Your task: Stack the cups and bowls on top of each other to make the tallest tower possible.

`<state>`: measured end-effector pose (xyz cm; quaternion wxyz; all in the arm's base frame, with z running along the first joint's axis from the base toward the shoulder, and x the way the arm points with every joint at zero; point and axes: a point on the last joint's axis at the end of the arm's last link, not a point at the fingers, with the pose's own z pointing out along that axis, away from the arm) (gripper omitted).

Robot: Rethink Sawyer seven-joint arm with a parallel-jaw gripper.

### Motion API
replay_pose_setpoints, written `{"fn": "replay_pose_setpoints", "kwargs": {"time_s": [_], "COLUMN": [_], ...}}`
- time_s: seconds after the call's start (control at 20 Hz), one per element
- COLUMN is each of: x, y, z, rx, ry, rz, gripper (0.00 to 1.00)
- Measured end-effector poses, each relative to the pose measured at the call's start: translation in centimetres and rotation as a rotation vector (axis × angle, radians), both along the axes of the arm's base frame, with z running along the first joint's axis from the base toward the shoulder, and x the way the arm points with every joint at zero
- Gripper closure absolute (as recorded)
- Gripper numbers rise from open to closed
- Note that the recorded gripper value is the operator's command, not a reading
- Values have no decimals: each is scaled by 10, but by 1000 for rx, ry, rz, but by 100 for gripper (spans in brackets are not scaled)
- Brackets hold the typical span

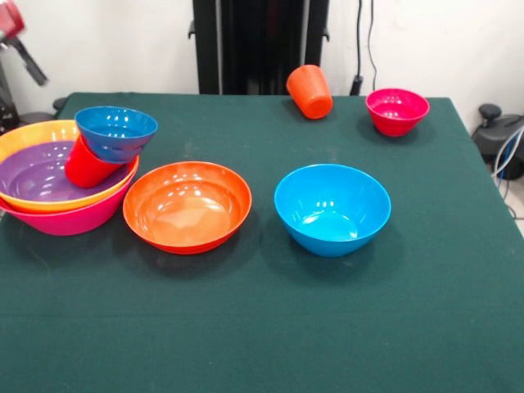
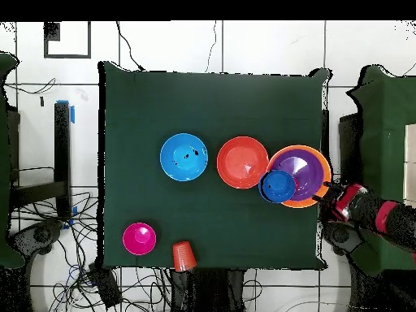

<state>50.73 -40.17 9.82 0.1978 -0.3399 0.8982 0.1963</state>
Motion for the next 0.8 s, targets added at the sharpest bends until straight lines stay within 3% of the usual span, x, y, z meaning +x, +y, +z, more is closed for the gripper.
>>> {"fn": "replay_pose_setpoints", "kwargs": {"time_s": [0.55, 0.8], "x": [6, 7], "y": [-44, -49], "z": [95, 114], "rx": [-176, -213], "ry": [-21, -19], "rz": [-38, -46], "gripper": [0, 0]}}
